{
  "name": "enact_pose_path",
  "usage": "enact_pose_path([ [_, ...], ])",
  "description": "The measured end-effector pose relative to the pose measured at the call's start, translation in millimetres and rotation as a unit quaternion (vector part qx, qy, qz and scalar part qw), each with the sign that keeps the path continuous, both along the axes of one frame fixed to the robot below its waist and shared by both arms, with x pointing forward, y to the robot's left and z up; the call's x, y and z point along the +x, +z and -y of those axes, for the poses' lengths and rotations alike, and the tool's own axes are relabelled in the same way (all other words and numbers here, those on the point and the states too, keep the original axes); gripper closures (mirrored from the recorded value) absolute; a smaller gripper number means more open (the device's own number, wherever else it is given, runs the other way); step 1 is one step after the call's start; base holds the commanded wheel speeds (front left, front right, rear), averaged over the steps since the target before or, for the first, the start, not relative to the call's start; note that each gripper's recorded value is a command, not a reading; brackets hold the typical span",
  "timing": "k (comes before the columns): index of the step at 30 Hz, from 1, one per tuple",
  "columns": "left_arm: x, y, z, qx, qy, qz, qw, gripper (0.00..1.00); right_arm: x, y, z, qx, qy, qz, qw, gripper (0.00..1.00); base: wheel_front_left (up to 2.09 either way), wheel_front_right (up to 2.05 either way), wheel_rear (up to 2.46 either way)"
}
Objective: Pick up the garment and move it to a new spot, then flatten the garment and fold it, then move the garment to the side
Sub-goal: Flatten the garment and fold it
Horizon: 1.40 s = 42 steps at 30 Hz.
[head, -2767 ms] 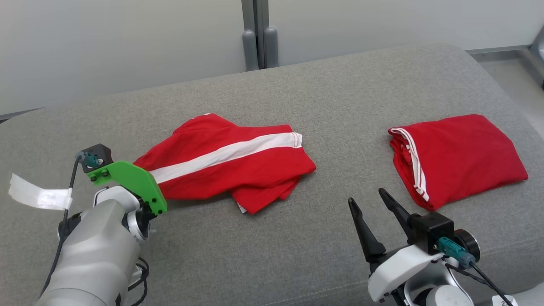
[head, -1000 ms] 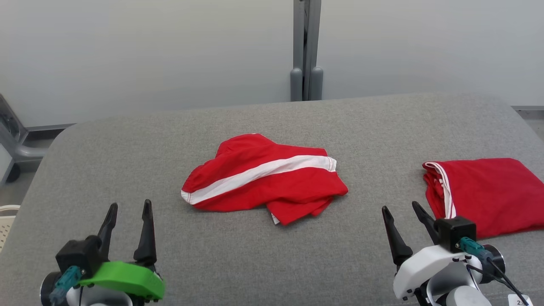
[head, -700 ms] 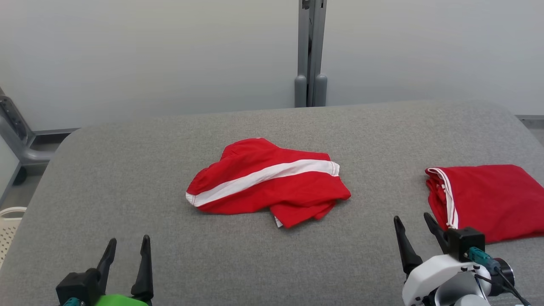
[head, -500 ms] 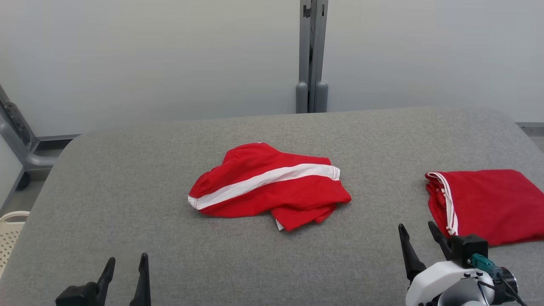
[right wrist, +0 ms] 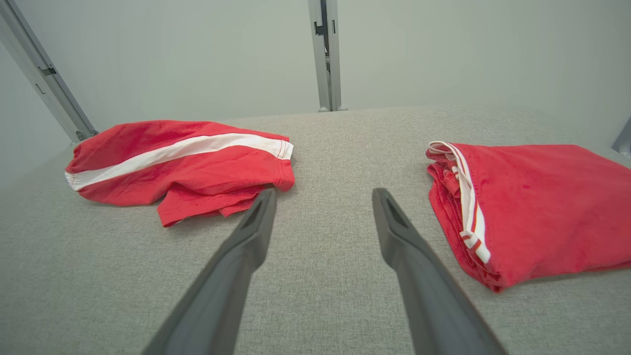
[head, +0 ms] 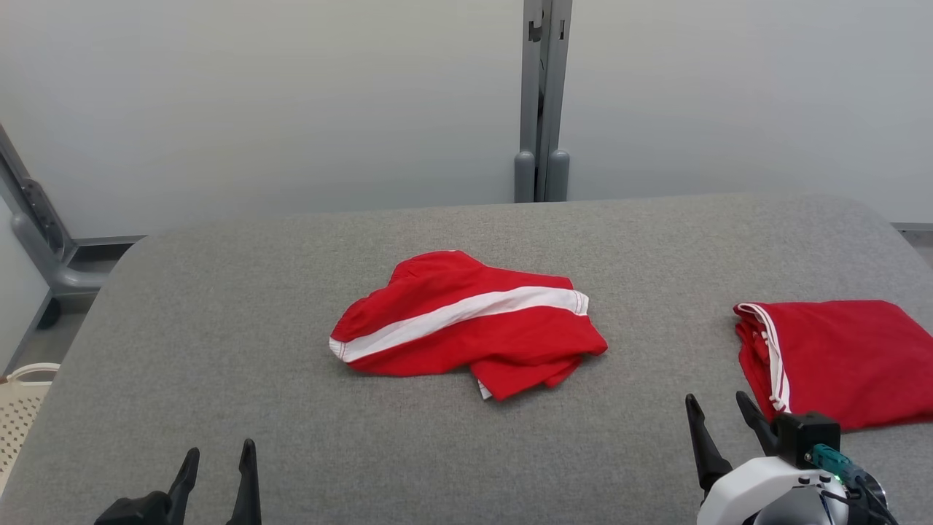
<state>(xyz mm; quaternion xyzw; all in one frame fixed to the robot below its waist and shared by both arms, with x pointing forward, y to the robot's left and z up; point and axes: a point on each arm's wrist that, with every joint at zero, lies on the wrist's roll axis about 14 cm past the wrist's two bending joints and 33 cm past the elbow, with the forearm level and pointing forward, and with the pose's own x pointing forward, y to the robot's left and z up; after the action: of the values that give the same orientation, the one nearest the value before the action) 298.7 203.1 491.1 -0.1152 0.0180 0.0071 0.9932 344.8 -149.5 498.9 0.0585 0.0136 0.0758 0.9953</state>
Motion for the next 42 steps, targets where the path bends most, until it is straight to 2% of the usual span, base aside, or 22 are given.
enact_pose_path([
  [16, 3, -3, 8, -0.006, -0.013, -0.015, 1.0, 0.0, 2, -3, -3, -0.003, 0.004, -0.005, 1.0, 0.0, 0.0, 0.0, 0.0],
  [21, 12, -6, 13, -0.011, -0.025, -0.04, 0.999, 0.0, 9, -6, -9, -0.016, 0.016, -0.028, 0.999, 0.0, 0.0, 0.0, 0.0],
  [24, 24, -3, 19, -0.007, -0.042, -0.054, 0.998, 0.0, 16, -13, -16, -0.026, 0.03, -0.067, 0.997, 0.0, 0.0, 0.0, 0.0],
  [31, 61, -5, 35, 0.021, -0.095, -0.13, 0.987, 0.0, 44, -20, -36, -0.053, 0.073, -0.173, 0.981, 0.0, 0.0, 0.0, 0.0],
  [35, 90, 1, 47, 0.042, -0.12, -0.159, 0.979, 0.0, 69, -10, -33, -0.075, 0.083, -0.205, 0.972, 0.0, 0.0, 0.0, 0.0],
  [38, 107, -2, 54, 0.055, -0.135, -0.189, 0.971, 0.0, 89, 2, -41, -0.075, 0.097, -0.217, 0.968, 0.0, 0.0, 0.0, 0.0],
  [40, 129, -1, 59, 0.074, -0.148, -0.208, 0.964, 0.0, 115, 19, -46, -0.075, 0.107, -0.218, 0.967, 0.0, 0.0, 0.0, 0.0],
  [42, 140, -10, 63, 0.081, -0.155, -0.233, 0.957, 0.0, 129, 19, -44, -0.074, 0.108, -0.231, 0.964, 0.0, 0.0, 0.0, 0.0],
])
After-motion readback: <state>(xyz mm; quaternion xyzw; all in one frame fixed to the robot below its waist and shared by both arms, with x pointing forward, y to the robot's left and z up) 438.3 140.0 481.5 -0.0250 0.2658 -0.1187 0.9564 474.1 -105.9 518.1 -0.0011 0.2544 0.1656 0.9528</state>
